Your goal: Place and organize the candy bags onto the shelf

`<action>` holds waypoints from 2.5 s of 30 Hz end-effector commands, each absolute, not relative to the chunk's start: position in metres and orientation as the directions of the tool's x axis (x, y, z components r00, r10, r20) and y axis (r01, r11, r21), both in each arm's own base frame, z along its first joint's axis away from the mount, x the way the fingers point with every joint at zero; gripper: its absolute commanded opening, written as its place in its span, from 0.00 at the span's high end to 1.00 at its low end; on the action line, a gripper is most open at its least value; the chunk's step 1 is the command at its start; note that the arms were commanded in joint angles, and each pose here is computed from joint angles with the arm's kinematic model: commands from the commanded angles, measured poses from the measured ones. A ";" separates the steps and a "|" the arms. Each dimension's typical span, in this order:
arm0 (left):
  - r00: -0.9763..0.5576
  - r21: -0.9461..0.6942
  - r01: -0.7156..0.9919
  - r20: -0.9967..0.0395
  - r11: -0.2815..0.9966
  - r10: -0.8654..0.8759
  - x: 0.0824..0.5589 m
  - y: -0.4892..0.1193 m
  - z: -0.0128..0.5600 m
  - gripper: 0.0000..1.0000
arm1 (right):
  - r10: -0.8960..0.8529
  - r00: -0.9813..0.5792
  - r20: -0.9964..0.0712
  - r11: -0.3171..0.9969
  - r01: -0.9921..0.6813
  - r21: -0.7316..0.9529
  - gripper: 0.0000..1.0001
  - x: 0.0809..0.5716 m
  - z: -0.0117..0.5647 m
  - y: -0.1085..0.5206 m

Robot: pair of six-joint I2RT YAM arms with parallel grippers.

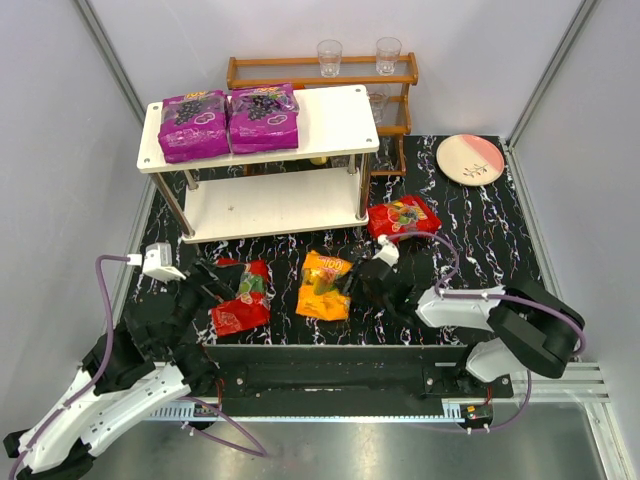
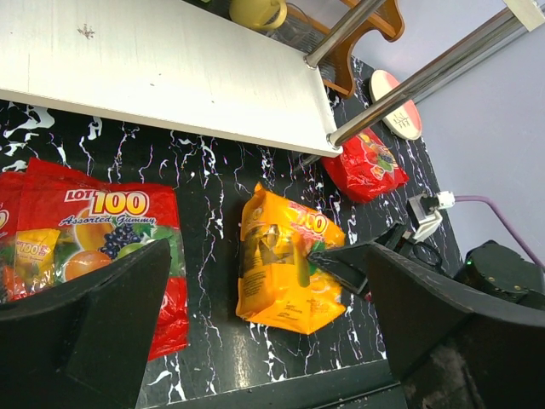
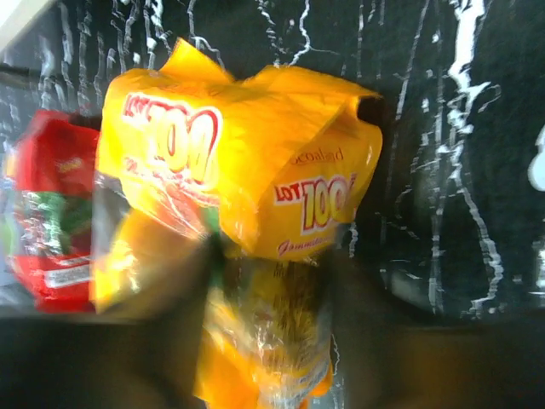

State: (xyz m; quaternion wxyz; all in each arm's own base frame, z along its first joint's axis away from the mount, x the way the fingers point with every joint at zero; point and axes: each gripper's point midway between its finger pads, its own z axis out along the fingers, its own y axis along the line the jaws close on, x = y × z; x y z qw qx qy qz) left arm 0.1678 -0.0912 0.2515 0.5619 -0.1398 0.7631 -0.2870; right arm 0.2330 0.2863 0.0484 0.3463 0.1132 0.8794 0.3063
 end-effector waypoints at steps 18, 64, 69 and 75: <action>-0.292 -0.630 0.151 -0.765 0.762 -0.574 0.168 -0.094 0.267 0.01 | 0.278 -0.112 -0.954 0.785 -0.546 0.293 1.00 0.230 0.445 0.225; -0.270 -0.619 0.127 -0.773 0.775 -0.574 0.162 -0.078 0.279 0.01 | 0.372 -0.484 -0.792 0.359 -0.712 0.603 1.00 0.463 0.466 0.282; -0.270 -0.621 0.125 -0.772 0.773 -0.576 0.162 -0.077 0.278 0.01 | 0.379 -0.512 -0.771 0.353 -0.691 0.631 1.00 0.470 0.458 0.284; -0.272 -0.622 0.121 -0.770 0.773 -0.577 0.163 -0.077 0.277 0.01 | 0.360 -0.562 -0.745 0.333 -0.669 0.665 0.65 0.475 0.442 0.290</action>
